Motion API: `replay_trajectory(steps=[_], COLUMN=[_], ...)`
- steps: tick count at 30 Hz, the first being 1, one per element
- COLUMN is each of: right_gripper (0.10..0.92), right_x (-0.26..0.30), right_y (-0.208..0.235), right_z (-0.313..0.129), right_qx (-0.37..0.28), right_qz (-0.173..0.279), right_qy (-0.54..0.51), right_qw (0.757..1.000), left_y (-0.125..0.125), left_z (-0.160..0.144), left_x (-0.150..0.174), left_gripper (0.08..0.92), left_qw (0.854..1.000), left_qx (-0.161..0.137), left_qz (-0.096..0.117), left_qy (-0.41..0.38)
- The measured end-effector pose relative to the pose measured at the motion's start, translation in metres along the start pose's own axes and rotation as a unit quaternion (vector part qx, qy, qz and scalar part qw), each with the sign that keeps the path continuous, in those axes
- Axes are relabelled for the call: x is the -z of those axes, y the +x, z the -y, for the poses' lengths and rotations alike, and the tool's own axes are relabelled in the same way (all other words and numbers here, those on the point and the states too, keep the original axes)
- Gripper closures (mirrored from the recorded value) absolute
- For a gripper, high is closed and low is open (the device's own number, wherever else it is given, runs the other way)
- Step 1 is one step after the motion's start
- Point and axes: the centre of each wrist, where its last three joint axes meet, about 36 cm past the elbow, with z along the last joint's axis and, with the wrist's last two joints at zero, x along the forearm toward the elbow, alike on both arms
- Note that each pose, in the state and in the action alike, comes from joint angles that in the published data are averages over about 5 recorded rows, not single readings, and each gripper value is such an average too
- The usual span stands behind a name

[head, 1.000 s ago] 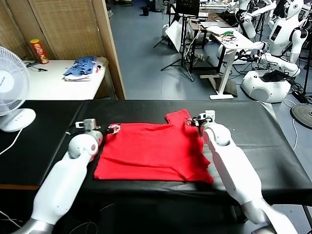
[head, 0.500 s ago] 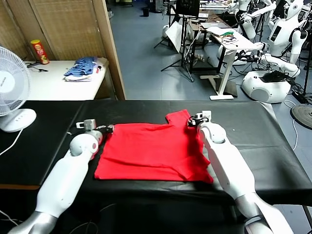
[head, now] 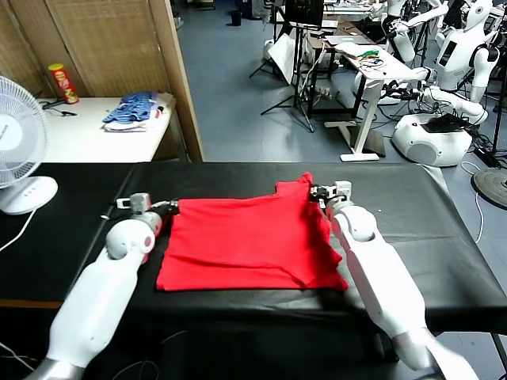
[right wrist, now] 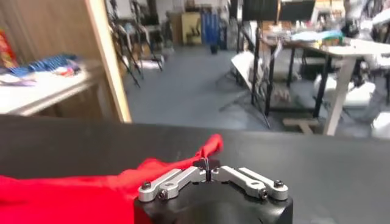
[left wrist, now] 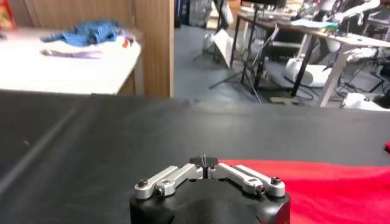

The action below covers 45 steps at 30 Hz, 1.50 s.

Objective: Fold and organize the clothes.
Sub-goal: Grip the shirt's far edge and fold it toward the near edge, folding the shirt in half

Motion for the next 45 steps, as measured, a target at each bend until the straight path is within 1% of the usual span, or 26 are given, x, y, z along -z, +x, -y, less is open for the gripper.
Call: replay_trajectory(steps=[3, 7, 12, 16, 20, 25, 27, 28, 30, 31, 32, 33, 34, 35, 38, 39, 41, 43, 45], right_gripper=[0.9, 0.9, 0.9, 0.9, 0.9, 0.897, 0.863, 0.829, 0.731, 0.68, 0.613, 0.563, 0.513, 0.446, 0.302, 0.27, 0.236, 0.228, 0.225], right_x=[-0.002, -0.006, -0.012, -0.019, -0.028, -0.039, -0.041, -0.042, -0.042, -0.042, -0.041, -0.04, -0.038, -0.035, -0.027, -0.025, -0.022, -0.021, -0.022], right_y=[0.026, 0.058, 0.095, 0.117, 0.132, 0.145, 0.149, 0.151, 0.157, 0.16, 0.164, 0.167, 0.171, 0.174, 0.179, 0.178, 0.175, 0.168, 0.158], right_z=[-0.001, -0.003, -0.01, -0.017, -0.021, -0.027, -0.028, -0.028, -0.027, -0.026, -0.025, -0.023, -0.021, -0.018, -0.01, -0.008, -0.005, -0.004, -0.005], right_qx=[0.004, 0.002, -0.008, -0.014, -0.012, -0.003, 0.002, 0.004, 0.005, 0.005, 0.005, 0.004, 0.003, 0.001, -0.012, -0.019, -0.032, -0.043, -0.05], right_qz=[0.002, -0.008, -0.04, -0.07, -0.092, -0.113, -0.118, -0.12, -0.121, -0.122, -0.122, -0.121, -0.119, -0.115, -0.089, -0.079, -0.06, -0.047, -0.04], right_qy=[0.006, 0.018, 0.027, 0.04, 0.049, 0.052, 0.051, 0.05, 0.046, 0.044, 0.04, 0.037, 0.032, 0.027, 0.013, 0.009, 0.003, 0.001, 0.003], right_qw=[1.0, 1.0, 0.999, 0.997, 0.994, 0.992, 0.992, 0.992, 0.992, 0.992, 0.992, 0.992, 0.992, 0.993, 0.996, 0.997, 0.998, 0.998, 0.998], left_y=[0.022, 0.051, 0.09, 0.115, 0.132, 0.143, 0.146, 0.147, 0.15, 0.152, 0.154, 0.155, 0.157, 0.159, 0.164, 0.165, 0.164, 0.159, 0.151], left_z=[0.0, 0.003, 0.014, 0.02, 0.02, 0.021, 0.022, 0.023, 0.025, 0.026, 0.027, 0.027, 0.028, 0.028, 0.028, 0.027, 0.026, 0.024, 0.022], left_x=[-0.004, -0.013, -0.022, -0.03, -0.04, -0.06, -0.068, -0.072, -0.077, -0.079, -0.08, -0.081, -0.082, -0.082, -0.079, -0.077, -0.072, -0.067, -0.062], left_gripper=[0.873, 0.873, 0.873, 0.873, 0.873, 0.873, 0.873, 0.873, 0.871, 0.856, 0.841, 0.809, 0.761, 0.714, 0.546, 0.496, 0.378, 0.283, 0.232], left_qw=[1.0, 1.0, 0.999, 0.998, 0.998, 0.997, 0.996, 0.996, 0.995, 0.995, 0.995, 0.995, 0.995, 0.995, 0.996, 0.996, 0.997, 0.998, 0.999], left_qx=[0.001, -0.008, -0.022, -0.024, -0.019, -0.011, -0.009, -0.01, -0.012, -0.013, -0.014, -0.015, -0.016, -0.017, -0.022, -0.024, -0.027, -0.029, -0.032], left_qz=[0.013, 0.016, 0.018, 0.021, 0.015, -0.002, -0.012, -0.017, -0.025, -0.029, -0.031, -0.034, -0.036, -0.036, -0.033, -0.03, -0.024, -0.017, -0.01], left_qy=[-0.013, -0.017, -0.029, -0.048, -0.061, -0.079, -0.086, -0.088, -0.091, -0.091, -0.092, -0.092, -0.092, -0.092, -0.085, -0.08, -0.065, -0.045, -0.022])
